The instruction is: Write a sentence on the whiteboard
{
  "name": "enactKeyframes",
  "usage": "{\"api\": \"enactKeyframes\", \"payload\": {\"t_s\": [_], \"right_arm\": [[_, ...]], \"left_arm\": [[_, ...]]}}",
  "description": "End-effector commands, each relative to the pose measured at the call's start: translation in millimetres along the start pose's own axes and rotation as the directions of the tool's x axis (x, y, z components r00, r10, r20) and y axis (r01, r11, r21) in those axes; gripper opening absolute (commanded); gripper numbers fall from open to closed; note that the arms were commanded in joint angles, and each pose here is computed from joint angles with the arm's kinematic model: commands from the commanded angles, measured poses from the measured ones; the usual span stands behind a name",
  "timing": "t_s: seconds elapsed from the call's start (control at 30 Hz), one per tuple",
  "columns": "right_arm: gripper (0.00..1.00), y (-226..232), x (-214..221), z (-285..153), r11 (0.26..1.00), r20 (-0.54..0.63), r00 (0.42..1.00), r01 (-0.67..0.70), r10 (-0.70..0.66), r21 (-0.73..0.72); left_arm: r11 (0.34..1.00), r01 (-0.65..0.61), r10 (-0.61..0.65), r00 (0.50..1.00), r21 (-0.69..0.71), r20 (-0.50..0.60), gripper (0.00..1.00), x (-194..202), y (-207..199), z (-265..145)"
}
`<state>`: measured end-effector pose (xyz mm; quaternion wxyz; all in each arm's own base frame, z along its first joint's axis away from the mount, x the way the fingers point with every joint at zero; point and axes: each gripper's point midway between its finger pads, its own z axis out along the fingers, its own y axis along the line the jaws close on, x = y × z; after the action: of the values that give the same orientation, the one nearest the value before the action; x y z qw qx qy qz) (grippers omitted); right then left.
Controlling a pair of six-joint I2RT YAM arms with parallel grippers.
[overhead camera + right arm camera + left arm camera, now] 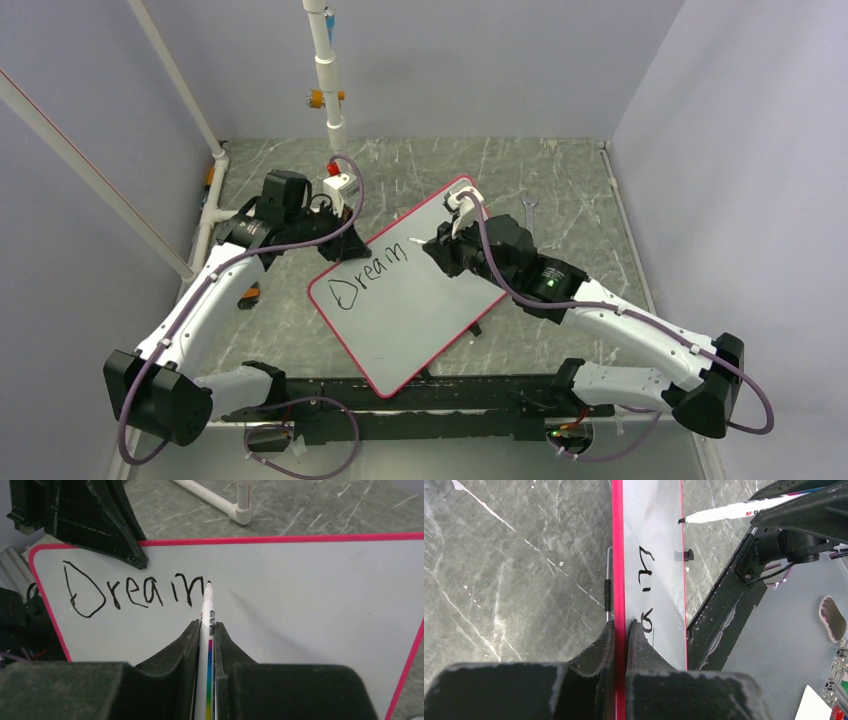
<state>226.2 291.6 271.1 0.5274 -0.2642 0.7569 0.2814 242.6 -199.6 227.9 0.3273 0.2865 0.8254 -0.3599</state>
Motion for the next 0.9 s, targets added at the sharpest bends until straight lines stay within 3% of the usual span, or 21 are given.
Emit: {"api": "enactKeyframes", "payload": {"t_s": [0.0, 0.87], "right_arm": [[0.00, -1, -31, 1, 1.000, 0.078, 0.997, 0.019, -0.019, -0.005], [0.00, -19, -19, 19, 1.000, 0.052, 0.998, -0.025, 0.024, 0.018]], "left_arm": [[0.985, -0.137, 0.141, 0.989, -0.102, 0.039, 0.00, -13, 16, -5], [0.985, -0.139, 0.144, 0.989, -0.103, 0.043, 0.00, -13, 14, -6]]}}
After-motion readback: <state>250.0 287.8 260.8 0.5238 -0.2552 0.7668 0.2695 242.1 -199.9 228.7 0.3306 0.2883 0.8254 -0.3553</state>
